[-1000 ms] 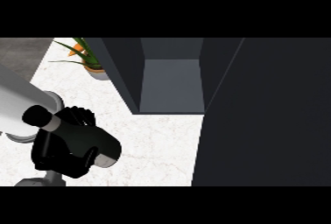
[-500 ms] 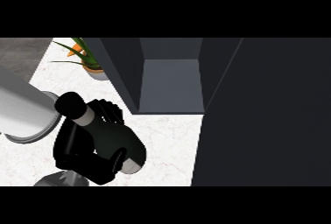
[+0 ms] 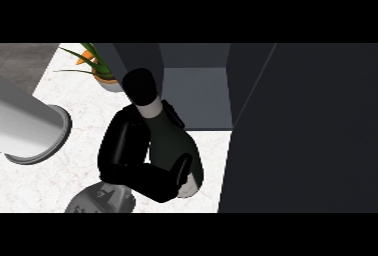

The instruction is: Pick up the wine, place it into the cabinet and close the cabinet

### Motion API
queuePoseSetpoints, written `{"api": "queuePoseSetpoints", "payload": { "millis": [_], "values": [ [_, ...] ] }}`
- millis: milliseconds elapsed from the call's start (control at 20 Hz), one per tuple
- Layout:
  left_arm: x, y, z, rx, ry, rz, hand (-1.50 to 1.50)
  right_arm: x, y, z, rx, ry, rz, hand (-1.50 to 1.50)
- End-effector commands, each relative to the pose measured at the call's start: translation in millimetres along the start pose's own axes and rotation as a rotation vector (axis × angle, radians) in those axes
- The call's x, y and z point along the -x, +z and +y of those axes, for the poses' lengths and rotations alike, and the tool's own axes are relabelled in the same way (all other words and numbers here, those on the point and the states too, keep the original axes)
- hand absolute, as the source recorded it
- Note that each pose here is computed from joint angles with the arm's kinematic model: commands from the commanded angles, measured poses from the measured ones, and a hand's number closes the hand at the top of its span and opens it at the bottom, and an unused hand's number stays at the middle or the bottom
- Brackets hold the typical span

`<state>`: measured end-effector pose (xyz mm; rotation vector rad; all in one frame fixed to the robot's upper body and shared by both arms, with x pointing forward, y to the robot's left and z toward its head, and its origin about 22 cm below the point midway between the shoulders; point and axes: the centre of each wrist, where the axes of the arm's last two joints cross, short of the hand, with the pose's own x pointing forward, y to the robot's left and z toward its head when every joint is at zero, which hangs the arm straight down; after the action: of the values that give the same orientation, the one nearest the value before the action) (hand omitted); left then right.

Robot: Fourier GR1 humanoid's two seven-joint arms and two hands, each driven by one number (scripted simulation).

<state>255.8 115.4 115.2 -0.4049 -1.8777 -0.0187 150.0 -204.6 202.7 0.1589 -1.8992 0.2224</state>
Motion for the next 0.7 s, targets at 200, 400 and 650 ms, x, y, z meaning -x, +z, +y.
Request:
{"api": "queuePoseSetpoints", "payload": {
  "millis": [200, 400, 650],
  "values": [
    [6.5, -20.8, -33.3, -0.037, -0.052, -0.007, 1.50, -21.4, 36.6, -4.7, -0.002, -0.017, -0.030, -1.50],
    [-7.5, -40.6, -35.0, -0.069, -0.044, -0.012, 1.50, -14.2, 24.9, -15.9, -0.025, 0.006, -0.023, -1.50],
    [11.4, -45.9, -54.3, -0.066, -0.111, -0.033, 1.50, -15.3, 25.4, -16.5, -0.029, 0.012, -0.041, -1.50]
  ]
}}
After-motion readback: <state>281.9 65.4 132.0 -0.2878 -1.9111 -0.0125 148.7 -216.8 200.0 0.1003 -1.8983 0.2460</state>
